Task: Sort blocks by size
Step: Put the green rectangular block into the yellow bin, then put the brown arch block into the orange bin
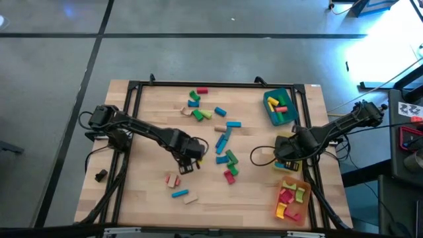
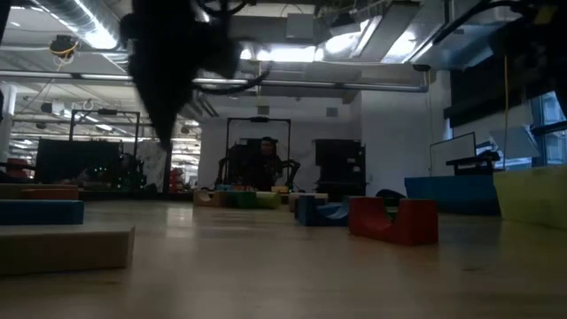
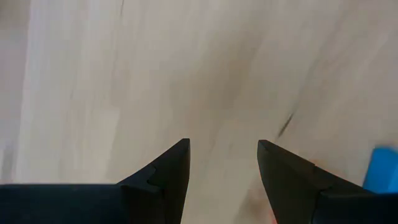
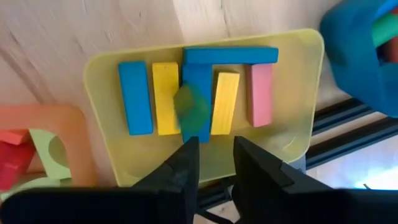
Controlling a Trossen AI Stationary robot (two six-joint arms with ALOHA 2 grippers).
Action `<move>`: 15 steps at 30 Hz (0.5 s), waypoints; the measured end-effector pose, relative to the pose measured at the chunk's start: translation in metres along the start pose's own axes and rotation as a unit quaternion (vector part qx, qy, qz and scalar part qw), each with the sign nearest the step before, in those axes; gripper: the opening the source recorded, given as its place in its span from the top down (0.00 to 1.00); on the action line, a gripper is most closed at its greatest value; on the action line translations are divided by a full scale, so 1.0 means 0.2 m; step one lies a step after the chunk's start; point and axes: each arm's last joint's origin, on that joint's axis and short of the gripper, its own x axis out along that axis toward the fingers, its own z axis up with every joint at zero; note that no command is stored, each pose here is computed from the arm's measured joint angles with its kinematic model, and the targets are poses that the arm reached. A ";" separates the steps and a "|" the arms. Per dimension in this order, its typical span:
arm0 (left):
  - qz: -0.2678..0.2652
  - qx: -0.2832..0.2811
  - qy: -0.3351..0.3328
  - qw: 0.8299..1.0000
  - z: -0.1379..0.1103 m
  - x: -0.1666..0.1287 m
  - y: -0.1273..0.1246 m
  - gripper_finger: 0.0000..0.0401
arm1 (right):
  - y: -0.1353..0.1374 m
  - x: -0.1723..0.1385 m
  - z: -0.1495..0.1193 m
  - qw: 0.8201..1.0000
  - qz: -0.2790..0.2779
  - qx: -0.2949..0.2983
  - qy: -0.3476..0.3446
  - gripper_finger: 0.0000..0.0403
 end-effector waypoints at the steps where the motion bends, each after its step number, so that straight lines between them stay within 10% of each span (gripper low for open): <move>1: 0.008 -0.015 0.017 1.000 -0.02 0.00 0.00 0.57 | 0.00 0.00 0.00 1.000 -0.002 0.000 -0.003 0.75; 11: -0.013 -0.010 0.081 0.997 -0.17 -0.03 -0.14 0.57 | 0.02 0.00 0.04 0.998 -0.003 0.006 -0.058 0.74; 15: -0.015 -0.101 0.081 0.991 -0.20 -0.03 -0.18 0.57 | 0.04 0.00 0.06 0.996 0.012 0.007 -0.085 0.74</move>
